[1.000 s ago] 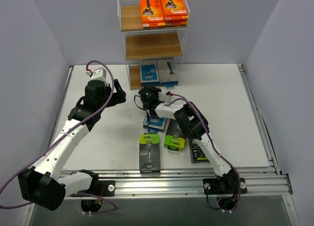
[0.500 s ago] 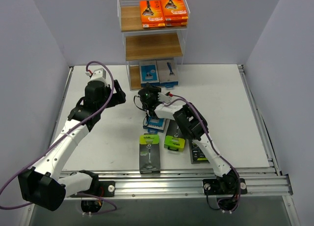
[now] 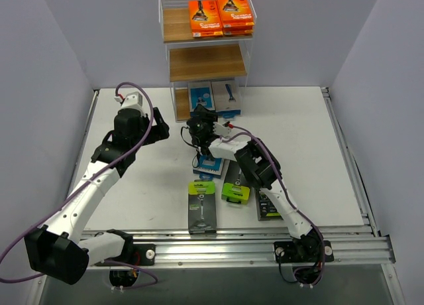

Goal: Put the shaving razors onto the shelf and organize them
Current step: Place the shaving razor onto shelf

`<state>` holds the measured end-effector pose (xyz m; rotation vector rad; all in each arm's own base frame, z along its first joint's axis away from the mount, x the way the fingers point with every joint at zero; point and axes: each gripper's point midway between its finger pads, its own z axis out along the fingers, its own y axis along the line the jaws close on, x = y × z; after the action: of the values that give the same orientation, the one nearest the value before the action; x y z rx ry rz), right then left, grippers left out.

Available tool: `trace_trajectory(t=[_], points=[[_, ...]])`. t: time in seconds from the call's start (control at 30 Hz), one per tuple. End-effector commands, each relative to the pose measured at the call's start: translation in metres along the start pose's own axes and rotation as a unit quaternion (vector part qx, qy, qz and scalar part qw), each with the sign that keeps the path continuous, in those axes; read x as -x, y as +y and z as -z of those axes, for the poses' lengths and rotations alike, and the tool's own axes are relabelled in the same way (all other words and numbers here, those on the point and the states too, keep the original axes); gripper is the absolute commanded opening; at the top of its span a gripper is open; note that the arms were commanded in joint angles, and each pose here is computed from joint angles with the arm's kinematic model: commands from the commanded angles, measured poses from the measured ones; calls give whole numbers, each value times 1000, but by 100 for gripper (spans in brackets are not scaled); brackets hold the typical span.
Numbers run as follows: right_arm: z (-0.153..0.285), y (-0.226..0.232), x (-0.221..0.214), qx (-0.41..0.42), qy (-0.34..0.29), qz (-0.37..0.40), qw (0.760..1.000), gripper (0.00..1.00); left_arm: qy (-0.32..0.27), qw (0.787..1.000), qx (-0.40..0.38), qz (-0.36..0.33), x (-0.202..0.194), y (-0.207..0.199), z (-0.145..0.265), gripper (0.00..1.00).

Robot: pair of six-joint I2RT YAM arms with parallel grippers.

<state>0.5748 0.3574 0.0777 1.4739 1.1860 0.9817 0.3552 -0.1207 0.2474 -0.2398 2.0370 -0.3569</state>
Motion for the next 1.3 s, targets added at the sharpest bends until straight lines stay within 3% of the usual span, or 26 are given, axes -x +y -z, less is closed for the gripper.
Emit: trace_trajectory(t=[0.0, 1.27], points=[[-4, 7, 10, -6, -21, 5, 1000, 52, -32, 999, -13, 3, 26, -8, 8, 94], [12, -18, 5, -75, 28, -2, 997, 64, -42, 999, -5, 3, 29, -1, 8, 94]])
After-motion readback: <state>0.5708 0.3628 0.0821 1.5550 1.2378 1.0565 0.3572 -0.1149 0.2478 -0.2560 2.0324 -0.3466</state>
